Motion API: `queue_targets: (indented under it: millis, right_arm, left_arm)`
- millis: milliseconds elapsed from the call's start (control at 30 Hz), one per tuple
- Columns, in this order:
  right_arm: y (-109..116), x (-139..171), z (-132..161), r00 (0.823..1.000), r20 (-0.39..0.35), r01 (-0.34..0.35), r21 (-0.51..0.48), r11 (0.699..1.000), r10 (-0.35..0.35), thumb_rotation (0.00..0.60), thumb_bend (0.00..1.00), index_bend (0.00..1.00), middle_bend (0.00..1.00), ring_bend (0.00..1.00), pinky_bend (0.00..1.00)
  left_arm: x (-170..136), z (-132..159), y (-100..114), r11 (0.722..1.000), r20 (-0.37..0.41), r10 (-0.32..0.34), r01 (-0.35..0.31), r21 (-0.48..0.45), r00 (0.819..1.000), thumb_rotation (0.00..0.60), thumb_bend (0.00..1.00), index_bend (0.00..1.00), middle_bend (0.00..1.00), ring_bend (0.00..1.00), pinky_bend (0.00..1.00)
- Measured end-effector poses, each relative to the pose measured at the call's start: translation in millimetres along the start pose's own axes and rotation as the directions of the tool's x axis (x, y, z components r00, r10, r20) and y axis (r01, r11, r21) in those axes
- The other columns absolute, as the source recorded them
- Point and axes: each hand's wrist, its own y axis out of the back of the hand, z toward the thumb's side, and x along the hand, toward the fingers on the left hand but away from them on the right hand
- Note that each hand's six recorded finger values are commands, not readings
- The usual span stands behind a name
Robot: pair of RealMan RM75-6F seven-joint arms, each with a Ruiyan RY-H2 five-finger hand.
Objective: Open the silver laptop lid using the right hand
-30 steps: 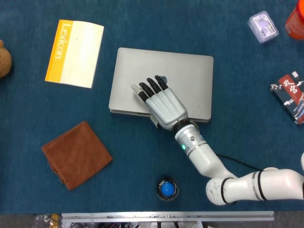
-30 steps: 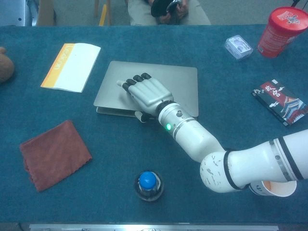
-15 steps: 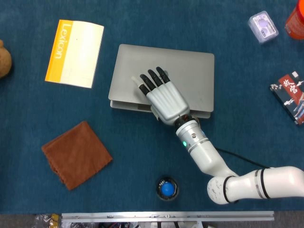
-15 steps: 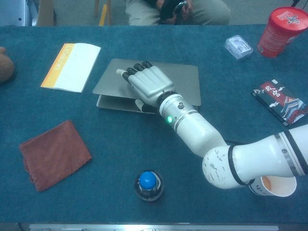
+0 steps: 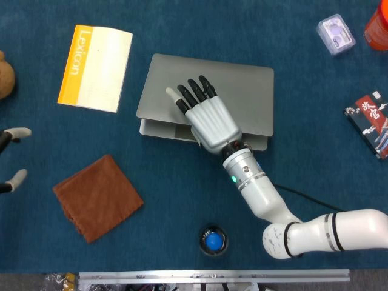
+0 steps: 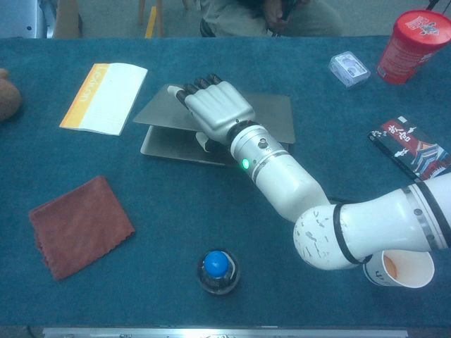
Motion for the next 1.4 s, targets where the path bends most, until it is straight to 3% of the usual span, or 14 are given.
queue_targets:
  millis: [300,533,733,1133,1400]
  right_arm:
    - [8.2,0.1,-3.1,1.0,0.014,0.019,0.015,1.0,-0.019,0.6,0.43,0.02,0.11,0.0,0.01]
    - [14.2,-0.2,-4.5,0.999,0.021,0.029,0.023,0.999,-0.03,0.6,0.43,0.02,0.11,0.0,0.01]
    - [17.2,-1.0,-5.6,0.999,0.027,0.034,0.031,0.999,-0.035,0.6,0.43,0.02,0.11,0.0,0.01]
    - [18.2,-2.7,-7.0,0.999,0.034,0.035,0.031,0.999,-0.036,0.6,0.43,0.02,0.11,0.0,0.01]
    - [21.3,-2.7,-5.0,0.999,0.03,0.043,0.036,0.998,-0.044,0.6,0.43,0.02,0.11,0.0,0.01]
  left_arm:
    - [11.6,21.0,-15.7,0.994,0.126,-0.111,0.108,0.028,0.986,0.6,0.22,0.29,0.32,0.29,0.23]
    - [25.7,38.5,-31.9,0.977,0.21,-0.212,0.199,0.083,0.955,0.6,0.22,0.2,0.18,0.14,0.15]
    - [42.2,52.1,-42.2,0.957,0.256,-0.284,0.258,0.131,0.924,0.6,0.22,0.14,0.11,0.08,0.12]
    - [71.3,83.0,-61.1,0.915,0.328,-0.389,0.321,0.243,0.861,0.565,0.22,0.11,0.07,0.05,0.09]
    - [90.0,104.4,-71.1,0.906,0.359,-0.408,0.324,0.273,0.84,0.562,0.22,0.11,0.07,0.05,0.09]
